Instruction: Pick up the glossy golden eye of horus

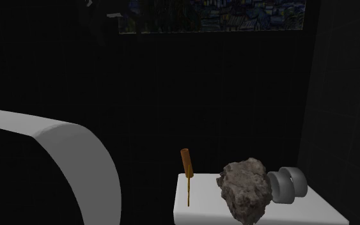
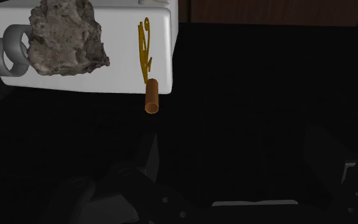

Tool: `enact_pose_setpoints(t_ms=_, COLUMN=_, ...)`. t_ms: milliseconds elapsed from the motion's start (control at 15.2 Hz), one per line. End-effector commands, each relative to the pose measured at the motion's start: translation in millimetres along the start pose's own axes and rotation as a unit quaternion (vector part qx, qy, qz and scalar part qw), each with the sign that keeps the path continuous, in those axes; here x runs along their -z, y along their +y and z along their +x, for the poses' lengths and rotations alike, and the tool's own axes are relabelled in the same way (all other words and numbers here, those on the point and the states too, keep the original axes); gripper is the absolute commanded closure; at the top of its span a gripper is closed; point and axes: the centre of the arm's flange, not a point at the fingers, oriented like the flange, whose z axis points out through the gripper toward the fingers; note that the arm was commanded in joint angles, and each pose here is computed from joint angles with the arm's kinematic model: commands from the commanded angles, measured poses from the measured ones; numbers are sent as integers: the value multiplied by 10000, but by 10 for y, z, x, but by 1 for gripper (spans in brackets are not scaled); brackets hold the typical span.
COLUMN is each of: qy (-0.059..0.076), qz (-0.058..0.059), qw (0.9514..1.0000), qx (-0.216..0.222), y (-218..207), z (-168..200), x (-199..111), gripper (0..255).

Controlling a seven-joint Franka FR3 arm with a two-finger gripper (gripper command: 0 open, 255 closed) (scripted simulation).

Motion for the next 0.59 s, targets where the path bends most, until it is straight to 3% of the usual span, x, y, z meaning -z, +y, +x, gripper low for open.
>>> enact_pose_setpoints(t_ms=0, qy=0, qz=0, qw=10000, qx=0, y=0, z=0, x=0, gripper=0)
enact_pose_setpoints(t_ms=528, qy=-69, qz=120, qw=9999, qx=-104, y=401, z=63, x=-991, gripper=0)
